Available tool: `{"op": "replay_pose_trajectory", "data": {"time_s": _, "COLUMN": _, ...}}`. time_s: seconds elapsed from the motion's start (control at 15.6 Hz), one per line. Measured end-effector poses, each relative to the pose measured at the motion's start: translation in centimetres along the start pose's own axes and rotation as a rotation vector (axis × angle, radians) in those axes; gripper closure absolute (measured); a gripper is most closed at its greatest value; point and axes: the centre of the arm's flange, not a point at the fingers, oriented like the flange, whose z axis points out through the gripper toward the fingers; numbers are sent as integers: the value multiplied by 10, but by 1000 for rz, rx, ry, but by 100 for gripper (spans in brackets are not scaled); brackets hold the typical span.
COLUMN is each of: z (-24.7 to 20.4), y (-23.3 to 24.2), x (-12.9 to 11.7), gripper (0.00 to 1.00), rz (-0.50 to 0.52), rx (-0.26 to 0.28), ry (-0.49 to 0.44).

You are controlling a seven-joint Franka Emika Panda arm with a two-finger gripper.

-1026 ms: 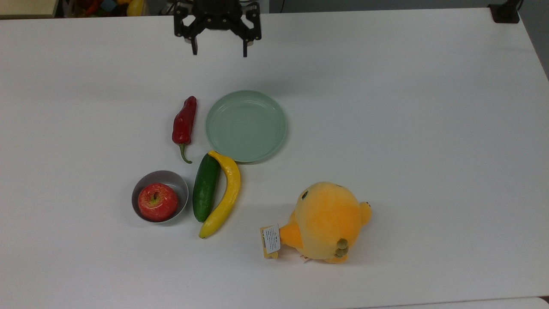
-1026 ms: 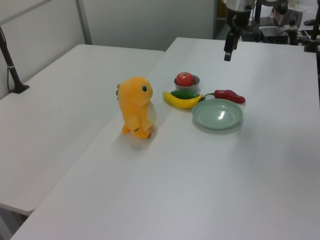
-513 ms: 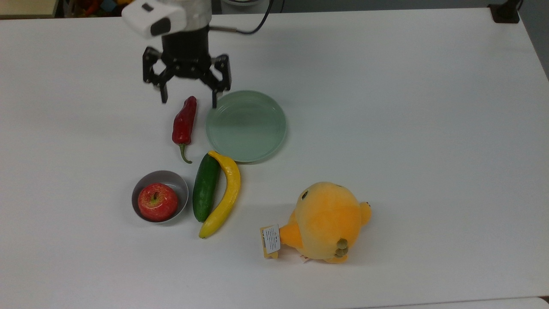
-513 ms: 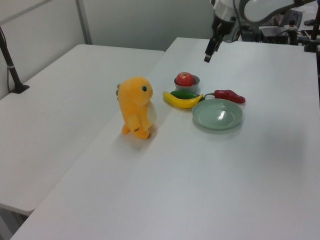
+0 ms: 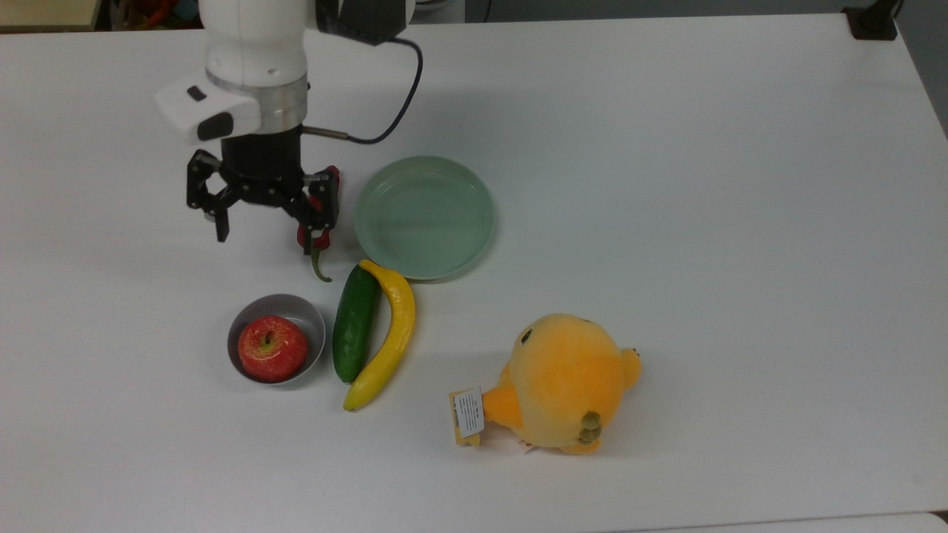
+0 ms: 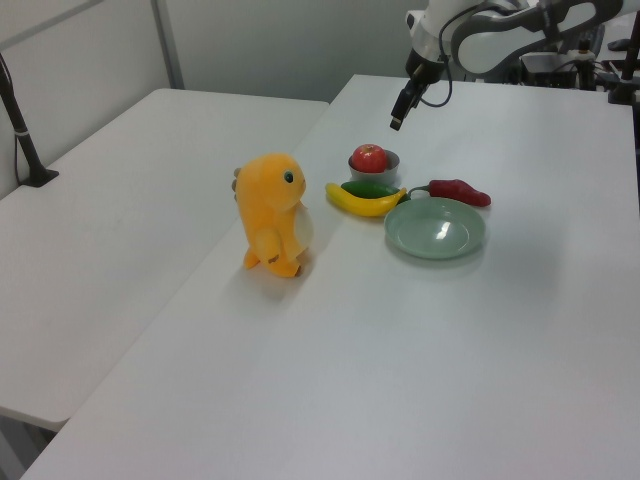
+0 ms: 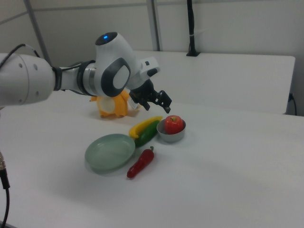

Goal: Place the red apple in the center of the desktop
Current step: 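Move the open gripper over the red apple in the grey bowl, then lower the gripper around the red apple and close on it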

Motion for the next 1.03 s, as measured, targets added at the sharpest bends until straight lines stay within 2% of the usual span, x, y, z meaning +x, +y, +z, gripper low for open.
{"op": "replay_pose_trajectory", "data": {"time_s": 0.32, "z": 36, "y": 4, "x": 16, "gripper": 0, "rz": -33, "rx": -35, "ry": -3}}
{"op": "replay_pose_trajectory", "data": {"time_s": 0.58, "z": 54, "y": -1, "x": 21, "gripper": 0, "rz": -55, "rx": -31, "ry": 54}}
{"op": "replay_pose_trajectory", "data": {"time_s": 0.77, "z": 73, "y": -6, "x": 19, "gripper": 0, "rz": -89, "rx": -26, "ry": 46}}
{"op": "replay_pose_trajectory", "data": {"time_s": 1.03, "z": 74, "y": -8, "x": 20, "gripper": 0, "rz": -148, "rx": -26, "ry": 49}}
